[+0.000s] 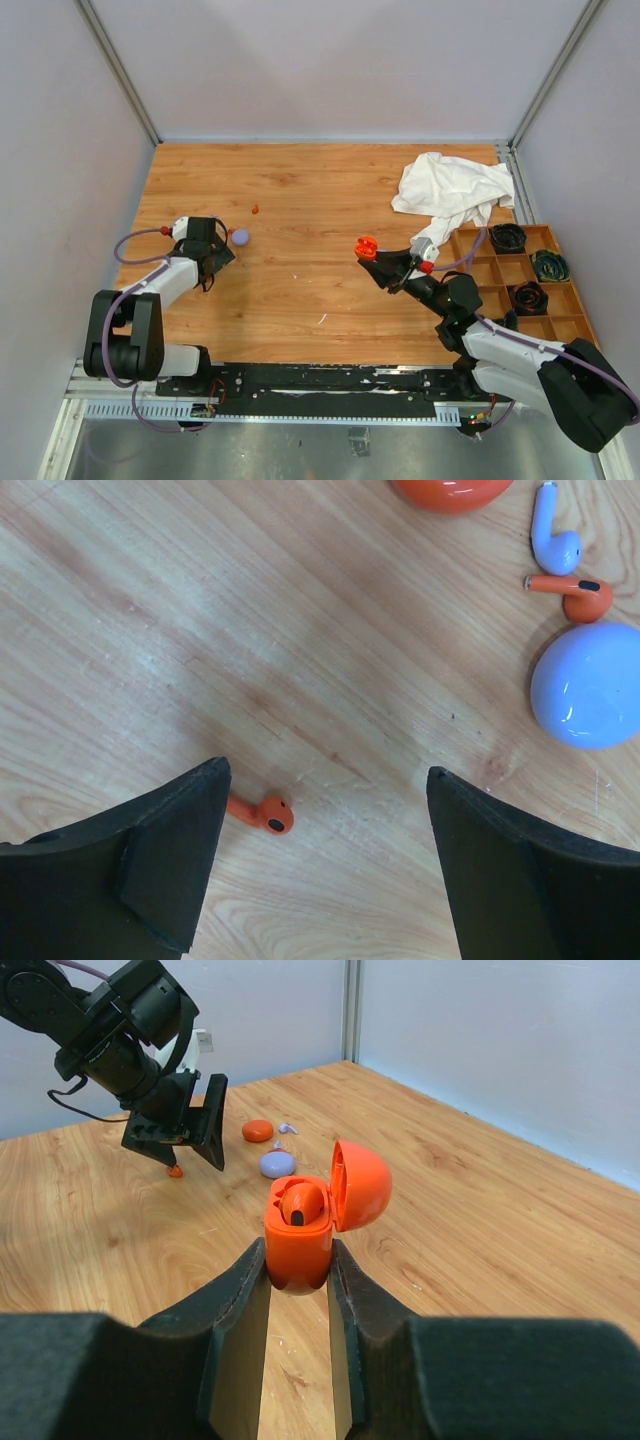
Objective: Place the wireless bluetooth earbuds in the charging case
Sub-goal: Move the earbud to the center of the board.
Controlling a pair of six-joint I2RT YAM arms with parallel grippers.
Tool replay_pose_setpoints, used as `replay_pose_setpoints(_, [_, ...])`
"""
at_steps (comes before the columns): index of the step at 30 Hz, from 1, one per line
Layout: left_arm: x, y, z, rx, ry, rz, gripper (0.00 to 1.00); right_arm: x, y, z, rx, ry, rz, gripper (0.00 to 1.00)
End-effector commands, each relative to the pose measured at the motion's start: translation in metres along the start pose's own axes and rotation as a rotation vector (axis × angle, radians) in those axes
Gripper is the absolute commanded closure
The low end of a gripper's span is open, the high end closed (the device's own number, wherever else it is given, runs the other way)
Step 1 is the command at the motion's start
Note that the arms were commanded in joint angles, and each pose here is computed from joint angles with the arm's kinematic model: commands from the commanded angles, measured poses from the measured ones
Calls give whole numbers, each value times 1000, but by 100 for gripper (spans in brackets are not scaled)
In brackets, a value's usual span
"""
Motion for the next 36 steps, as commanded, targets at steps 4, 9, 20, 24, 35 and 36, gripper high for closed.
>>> replay_pose_setpoints(4, [-9,10,-17,-49,103,48,15,0,6,3,0,-23,23,92])
replay_pose_setpoints(9, [-16,7,-23,-58,147,9,16,0,6,4,-1,-27,24,92])
replay_pose_setpoints(20, [-23,-5,-27,-37,207,-90,28,1,6,4,4,-23,25,92])
replay_pose_setpoints(24, [-28,-7,-26,-43,211,-114,29,1,6,3,5,-20,24,92])
replay_pose_setpoints(35, [-28,9,-5,-4,145,46,38,1,6,3,5,-20,24,92])
replay_pose_setpoints(36, [-26,10,-5,0,147,59,39,1,6,3,5,-20,24,92])
Point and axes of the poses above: each gripper's point midway between its finger pads, its own x axis out along the fingers, its own y axis along the line the jaws close on, z = x × y, the point moved 5 cm from there along -x, back along the fingers, and after that the axes turned 13 degrees about x, right-handed, at the moved point
